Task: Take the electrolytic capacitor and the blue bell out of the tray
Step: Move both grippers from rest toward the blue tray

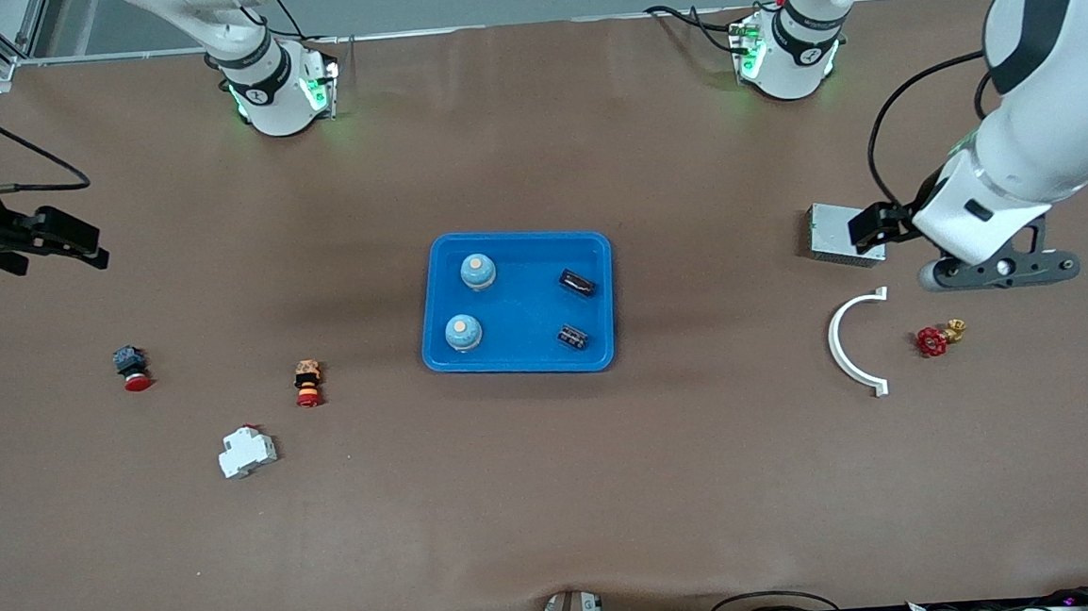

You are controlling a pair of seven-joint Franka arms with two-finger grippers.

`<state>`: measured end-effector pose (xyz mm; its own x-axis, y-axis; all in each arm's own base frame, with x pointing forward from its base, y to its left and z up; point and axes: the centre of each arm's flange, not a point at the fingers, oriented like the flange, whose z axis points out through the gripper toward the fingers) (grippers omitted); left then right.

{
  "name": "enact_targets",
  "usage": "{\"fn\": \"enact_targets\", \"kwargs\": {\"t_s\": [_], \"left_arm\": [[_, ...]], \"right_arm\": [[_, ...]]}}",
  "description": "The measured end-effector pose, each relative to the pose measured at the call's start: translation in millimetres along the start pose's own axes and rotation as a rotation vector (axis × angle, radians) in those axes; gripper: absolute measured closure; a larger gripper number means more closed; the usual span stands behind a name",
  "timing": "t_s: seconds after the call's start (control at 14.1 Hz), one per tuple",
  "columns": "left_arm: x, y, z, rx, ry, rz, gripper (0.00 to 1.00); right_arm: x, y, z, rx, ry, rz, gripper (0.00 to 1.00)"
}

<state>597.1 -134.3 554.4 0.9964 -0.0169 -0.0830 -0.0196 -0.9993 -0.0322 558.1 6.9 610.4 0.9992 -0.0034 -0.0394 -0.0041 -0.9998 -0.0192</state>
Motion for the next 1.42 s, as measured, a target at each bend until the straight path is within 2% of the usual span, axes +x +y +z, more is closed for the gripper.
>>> {"fn": "enact_targets", "kwargs": {"t_s": [0.28, 0.5, 0.71, 0.92, 1.21, 1.42], "left_arm": [[2, 28, 14, 0.002, -0.014, -0.063, 0.0], [6, 48, 28, -0.001, -0.018, -0.115, 0.0], [12, 66, 37, -0.014, 0.007, -0.113, 0.0], [11, 76, 38, -0.017, 0.013, -0.147, 0.0], [15, 84, 47, -0.038, 0.005, -0.229, 0.0], [27, 103, 82, -0.044, -0.018, -0.304, 0.0]], "right_arm": [[-5, -43, 3, 0.033, -0.034, 0.153, 0.0], [-11, -81, 4, 0.028, -0.046, 0.195, 0.0], [-17, -115, 6, 0.024, -0.048, 0.198, 0.0], [-19, -154, 11, 0.029, -0.025, 0.188, 0.0], [-8, -205, 50, 0.024, -0.045, 0.127, 0.0], [3, -226, 85, 0.015, -0.075, 0.1, 0.0]]}}
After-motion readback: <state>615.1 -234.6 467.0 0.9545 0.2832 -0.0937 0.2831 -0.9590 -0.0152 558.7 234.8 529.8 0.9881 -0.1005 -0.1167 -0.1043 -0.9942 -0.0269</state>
